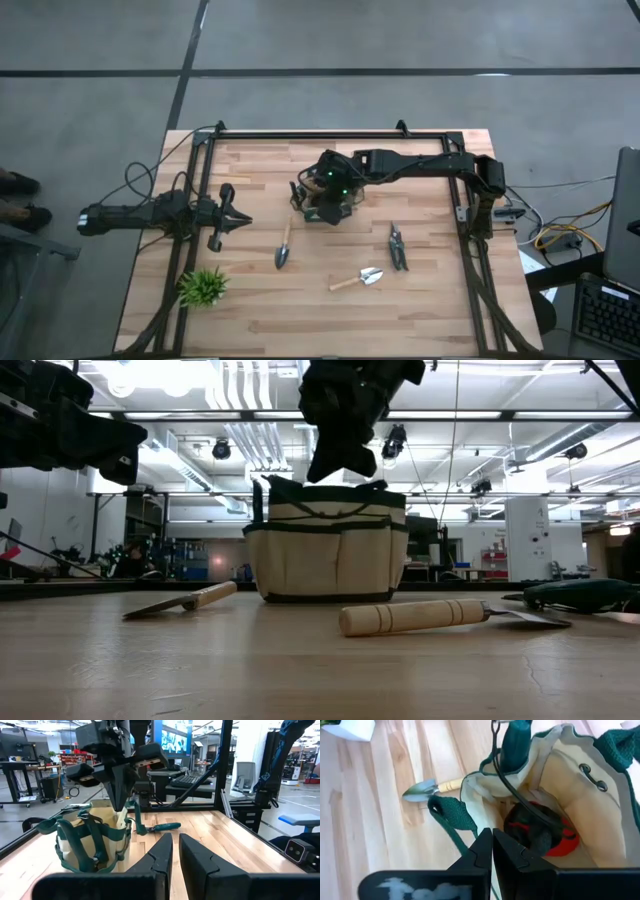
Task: Pick & Place Garden tools in Gardening bag
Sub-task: Adjust the gardening bag
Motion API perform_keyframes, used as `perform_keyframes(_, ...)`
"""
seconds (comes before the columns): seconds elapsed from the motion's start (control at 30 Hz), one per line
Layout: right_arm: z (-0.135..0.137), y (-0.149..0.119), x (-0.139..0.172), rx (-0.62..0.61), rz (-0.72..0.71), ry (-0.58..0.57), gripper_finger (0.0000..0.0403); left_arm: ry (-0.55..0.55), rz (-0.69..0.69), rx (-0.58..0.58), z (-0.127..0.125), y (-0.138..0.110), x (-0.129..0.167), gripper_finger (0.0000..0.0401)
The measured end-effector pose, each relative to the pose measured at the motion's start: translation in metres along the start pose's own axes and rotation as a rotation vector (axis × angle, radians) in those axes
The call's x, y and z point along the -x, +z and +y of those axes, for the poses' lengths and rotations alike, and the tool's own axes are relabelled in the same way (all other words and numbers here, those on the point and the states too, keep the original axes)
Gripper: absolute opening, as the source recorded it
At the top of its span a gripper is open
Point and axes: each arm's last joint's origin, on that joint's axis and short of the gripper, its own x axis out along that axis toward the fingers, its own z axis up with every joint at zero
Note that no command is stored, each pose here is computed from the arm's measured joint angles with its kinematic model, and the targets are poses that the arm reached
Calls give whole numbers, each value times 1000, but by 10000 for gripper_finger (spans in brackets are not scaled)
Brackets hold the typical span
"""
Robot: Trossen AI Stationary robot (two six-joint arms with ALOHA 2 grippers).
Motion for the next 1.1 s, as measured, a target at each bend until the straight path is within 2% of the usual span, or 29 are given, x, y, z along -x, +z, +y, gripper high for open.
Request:
perform_keyframes(0.13,1,0,0,-2,6,24,8,0,0,0,0,0,0,37)
perform_keyframes(0.3,1,0,3,99,3,25,8,0,0,0,0,0,0,37)
perform_keyframes(0.4,2,0,8,210,-9,19,8,0,0,0,0,0,0,37)
perform_keyframes(0.57,-1,0,12,415,-17,-97,8,0,0,0,0,0,0,37)
perform_keyframes(0.73,-6,1,13,553,-4,-205,12,0,0,0,0,0,0,37)
perform_keyframes(0.87,-11,3,14,592,-5,-237,42,0,0,0,0,0,0,37)
perform_keyframes(1.1,-25,7,16,590,-3,-291,131,0,0,0,0,0,0,37)
